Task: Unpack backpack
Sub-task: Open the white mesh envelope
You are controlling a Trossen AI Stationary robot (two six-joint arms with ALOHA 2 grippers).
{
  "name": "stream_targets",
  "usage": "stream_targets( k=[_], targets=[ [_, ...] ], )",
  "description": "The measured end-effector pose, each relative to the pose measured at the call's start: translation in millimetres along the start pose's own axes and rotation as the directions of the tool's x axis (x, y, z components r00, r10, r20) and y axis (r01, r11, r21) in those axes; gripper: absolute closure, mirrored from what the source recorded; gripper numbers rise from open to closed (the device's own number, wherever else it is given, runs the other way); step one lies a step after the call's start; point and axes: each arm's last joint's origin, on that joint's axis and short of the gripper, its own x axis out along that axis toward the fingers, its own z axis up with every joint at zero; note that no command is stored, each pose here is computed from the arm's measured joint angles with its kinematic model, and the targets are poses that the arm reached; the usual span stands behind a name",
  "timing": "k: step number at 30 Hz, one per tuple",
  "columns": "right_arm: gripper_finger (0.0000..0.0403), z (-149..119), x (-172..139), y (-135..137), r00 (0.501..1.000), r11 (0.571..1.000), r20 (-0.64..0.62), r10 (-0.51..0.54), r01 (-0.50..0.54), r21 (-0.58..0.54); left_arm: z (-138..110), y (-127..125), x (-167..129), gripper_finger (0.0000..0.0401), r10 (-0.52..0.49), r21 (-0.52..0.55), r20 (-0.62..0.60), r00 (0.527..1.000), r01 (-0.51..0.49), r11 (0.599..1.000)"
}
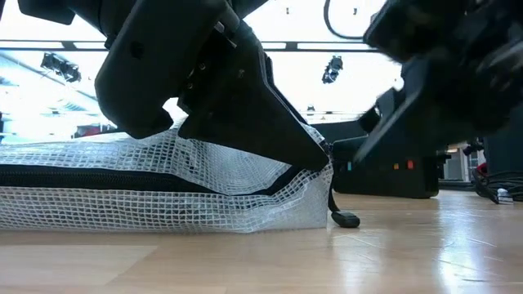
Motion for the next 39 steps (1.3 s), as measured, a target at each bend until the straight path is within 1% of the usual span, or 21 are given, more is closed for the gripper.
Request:
stream_targets(
  k=[7,9,15,18,21,24,26,28,31,34,39],
  targets=[
    [0.038,1,1,-4,0.999,0.995,0.003,-0.033,0.033,0.097,0,4,2,0.0121,0.007,-0.008,-0.001,1.0,-0.007,1.0],
    [0.037,1,1,-5,0.999,0.994,0.003,-0.038,0.037,0.103,0,5,3,0.0121,0.01,-0.011,-0.001,1.0,-0.01,1.0],
    [0.0314,-2,8,-8,0.998,0.992,0.023,-0.062,0.059,0.113,1,6,3,0.0121,0.011,-0.014,0.003,1.0,-0.011,1.0],
    [0.0281,-8,18,-10,0.997,0.991,0.046,-0.06,0.054,0.126,2,6,3,0.0121,0.01,-0.021,0.016,1.0,-0.01,1.0],
    [0.0252,-15,29,-15,0.998,0.99,0.049,-0.033,0.026,0.136,2,6,3,0.0121,0.01,-0.023,0.018,1.0,-0.01,1.0],
    [0.0234,-17,36,-19,0.998,0.988,0.065,-0.002,-0.008,0.154,2,5,3,0.0121,0.01,-0.02,0.014,1.0,-0.01,1.0],
    [0.0228,-17,38,-20,0.998,0.987,0.065,0.004,-0.015,0.162,1,6,3,0.0121,0.01,-0.018,0.01,1.0,-0.01,1.0],
    [0.0231,-17,38,-21,0.998,0.987,0.061,0.01,-0.02,0.159,1,6,3,0.0121,0.01,-0.016,0.007,1.0,-0.01,1.0],
    [0.0255,-17,38,-20,0.998,0.991,0.054,0.029,-0.036,0.131,0,6,3,0.0121,0.011,-0.008,-0.006,1.0,-0.011,1.0],
    [0.0296,-17,38,-20,0.997,0.991,0.046,0.064,-0.069,0.111,-2,5,3,0.0121,0.01,-0.001,-0.017,1.0,-0.01,1.0],
    [0.0374,-16,38,-18,0.983,0.98,0.008,0.182,-0.182,0.084,-1,6,3,0.0121,0.011,-0.002,-0.016,1.0,-0.011,1.0]
  ],
)
